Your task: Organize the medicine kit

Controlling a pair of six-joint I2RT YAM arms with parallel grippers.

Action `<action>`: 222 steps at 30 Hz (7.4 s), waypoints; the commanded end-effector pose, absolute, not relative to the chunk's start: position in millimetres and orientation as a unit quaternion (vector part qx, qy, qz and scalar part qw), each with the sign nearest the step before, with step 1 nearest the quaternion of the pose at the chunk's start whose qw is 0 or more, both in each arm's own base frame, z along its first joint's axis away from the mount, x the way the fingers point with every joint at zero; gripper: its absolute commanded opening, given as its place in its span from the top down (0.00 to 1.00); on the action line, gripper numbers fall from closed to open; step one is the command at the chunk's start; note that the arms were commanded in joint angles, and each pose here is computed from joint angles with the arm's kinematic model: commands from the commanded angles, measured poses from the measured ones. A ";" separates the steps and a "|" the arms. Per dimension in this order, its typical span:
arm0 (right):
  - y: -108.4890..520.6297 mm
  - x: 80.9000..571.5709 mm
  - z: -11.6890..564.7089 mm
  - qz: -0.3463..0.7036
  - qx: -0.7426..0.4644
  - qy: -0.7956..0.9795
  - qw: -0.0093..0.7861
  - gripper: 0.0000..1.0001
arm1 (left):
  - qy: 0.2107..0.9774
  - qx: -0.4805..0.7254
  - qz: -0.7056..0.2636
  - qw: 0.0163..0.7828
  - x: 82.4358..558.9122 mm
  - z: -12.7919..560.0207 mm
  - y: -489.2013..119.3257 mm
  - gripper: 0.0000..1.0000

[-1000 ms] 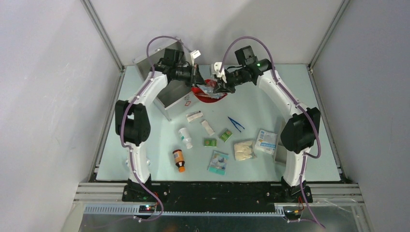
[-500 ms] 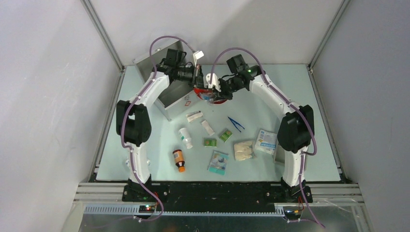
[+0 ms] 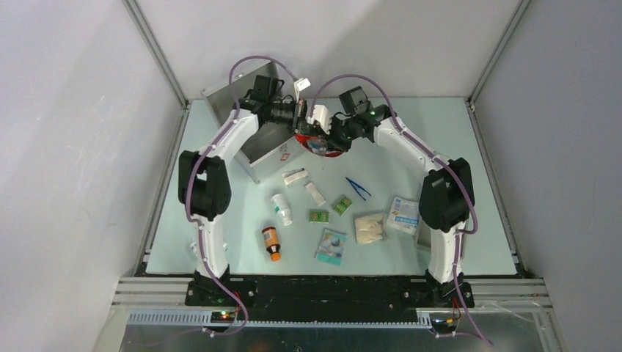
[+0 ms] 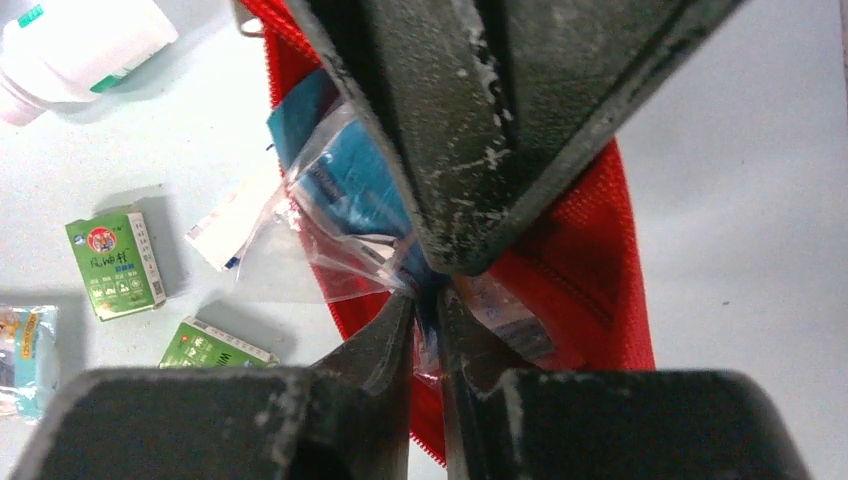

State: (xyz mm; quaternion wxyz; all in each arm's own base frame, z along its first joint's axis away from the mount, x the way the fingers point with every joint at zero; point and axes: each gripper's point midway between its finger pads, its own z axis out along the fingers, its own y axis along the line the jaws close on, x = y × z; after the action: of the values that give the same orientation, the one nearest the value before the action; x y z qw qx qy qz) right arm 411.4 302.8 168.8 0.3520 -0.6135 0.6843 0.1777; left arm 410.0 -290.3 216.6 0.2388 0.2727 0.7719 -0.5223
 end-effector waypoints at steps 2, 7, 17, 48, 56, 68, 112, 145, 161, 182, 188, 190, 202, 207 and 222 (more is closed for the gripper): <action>281.4 443.9 173.0 0.110 -0.558 0.735 0.370 0.77 | 0.731 0.288 -0.583 0.205 392.0 242.3 -301.5 0.99; 284.1 458.2 217.0 0.127 -0.496 0.749 0.420 0.74 | 0.730 0.275 -0.599 0.181 394.3 234.1 -306.0 0.99; 306.3 438.7 177.9 0.123 -0.521 0.744 0.399 0.79 | 0.728 0.270 -0.604 0.180 398.4 232.8 -308.5 1.00; 316.6 403.0 217.6 0.216 -0.500 0.738 0.398 0.68 | 0.757 0.252 -0.562 0.218 412.6 222.7 -295.7 1.00; 320.1 431.0 177.7 0.140 -0.458 0.775 0.412 0.66 | 0.758 0.240 -0.570 0.206 413.5 222.7 -296.6 1.00; 323.0 425.3 261.0 0.207 -0.431 0.749 0.458 0.52 | 0.771 0.207 -0.564 0.213 429.2 220.4 -292.9 1.00; 222.1 358.7 23.1 0.103 -0.467 0.856 0.198 0.45 | 0.794 0.116 -0.449 0.393 474.7 310.7 -224.0 1.00; 307.3 386.7 308.9 0.188 -0.581 0.559 0.561 0.83 | 0.771 0.187 -0.535 0.290 457.5 266.5 -275.3 1.00; 334.2 405.9 277.2 0.107 -0.677 0.434 0.584 0.84 | 0.722 0.251 -0.592 0.254 429.5 279.8 -294.2 1.00; 292.7 421.1 223.8 0.002 -0.748 0.486 0.452 0.79 | 0.730 0.239 -0.589 0.250 432.0 273.9 -293.5 1.00; 295.1 423.8 210.0 0.019 -0.738 0.525 0.423 0.75 | 0.728 0.241 -0.591 0.250 431.8 274.6 -294.5 1.00; 296.6 424.4 201.6 0.033 -0.734 0.545 0.404 0.66 | 0.728 0.240 -0.592 0.248 432.0 273.9 -294.4 1.00; 286.2 393.1 292.7 0.073 -0.674 0.560 0.477 0.36 | 0.737 0.221 -0.590 0.243 439.2 266.7 -292.1 1.00; 275.1 379.4 309.9 0.103 -0.649 0.573 0.490 0.34 | 0.736 0.220 -0.591 0.244 440.7 267.3 -292.1 1.00; 222.7 391.3 293.0 0.237 -0.573 0.635 0.461 0.25 | 0.716 0.247 -0.605 0.243 426.7 281.3 -290.2 0.99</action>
State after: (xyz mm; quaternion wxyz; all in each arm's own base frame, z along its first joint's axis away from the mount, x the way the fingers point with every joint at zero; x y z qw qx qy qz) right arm 416.7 206.8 306.9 0.4969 -0.5317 0.6628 0.1763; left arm 435.7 -291.4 249.2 0.2236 0.2109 0.7476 -0.5887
